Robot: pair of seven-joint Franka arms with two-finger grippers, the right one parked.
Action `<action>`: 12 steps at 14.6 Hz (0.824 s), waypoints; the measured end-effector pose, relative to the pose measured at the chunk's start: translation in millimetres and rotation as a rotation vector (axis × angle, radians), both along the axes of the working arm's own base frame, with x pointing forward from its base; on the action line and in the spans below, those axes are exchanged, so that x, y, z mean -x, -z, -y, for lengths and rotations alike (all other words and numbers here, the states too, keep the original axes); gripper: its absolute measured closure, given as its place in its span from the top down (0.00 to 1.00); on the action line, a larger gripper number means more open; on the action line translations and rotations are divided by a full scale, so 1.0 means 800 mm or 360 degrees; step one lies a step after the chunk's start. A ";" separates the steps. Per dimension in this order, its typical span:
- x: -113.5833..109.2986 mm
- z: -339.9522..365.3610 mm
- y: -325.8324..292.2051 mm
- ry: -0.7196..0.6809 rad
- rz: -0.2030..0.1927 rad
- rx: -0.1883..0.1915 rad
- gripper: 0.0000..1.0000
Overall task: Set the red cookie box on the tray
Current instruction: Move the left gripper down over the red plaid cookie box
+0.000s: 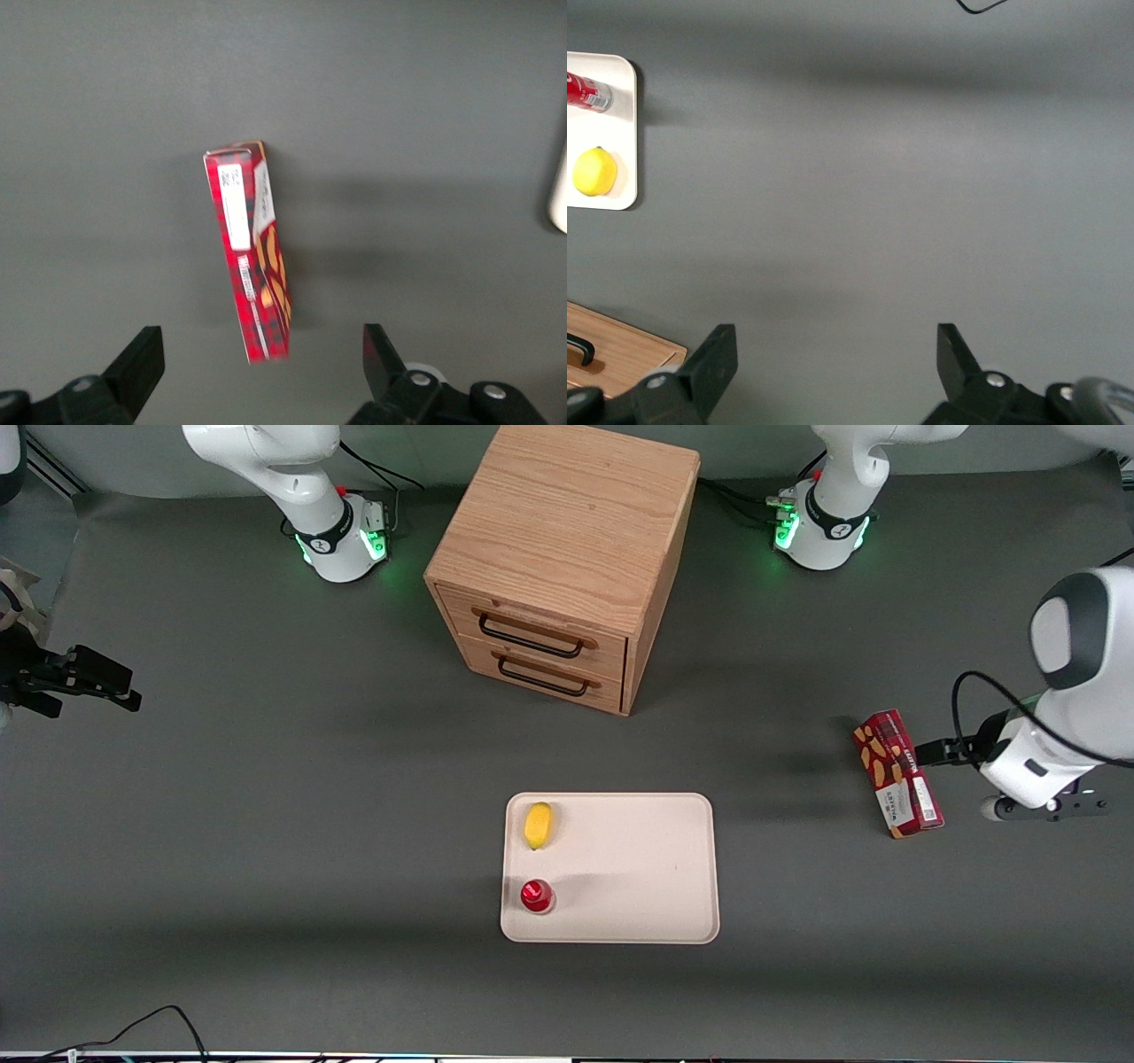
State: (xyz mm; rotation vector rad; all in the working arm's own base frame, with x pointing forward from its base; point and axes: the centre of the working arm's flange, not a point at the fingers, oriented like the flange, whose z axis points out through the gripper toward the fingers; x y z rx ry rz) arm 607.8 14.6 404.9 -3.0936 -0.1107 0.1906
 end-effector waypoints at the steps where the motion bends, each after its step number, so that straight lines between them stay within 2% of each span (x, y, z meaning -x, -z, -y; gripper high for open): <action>1: 0.005 -0.009 0.025 -0.0016 0.0031 -0.0004 1.00; 6: 0.041 -0.025 0.134 -0.0042 0.0225 -0.0011 1.00; 9: 0.058 -0.025 0.195 -0.0067 0.0280 -0.0002 1.00; 12: 0.058 -0.026 0.226 -0.0049 0.0316 -0.0011 0.98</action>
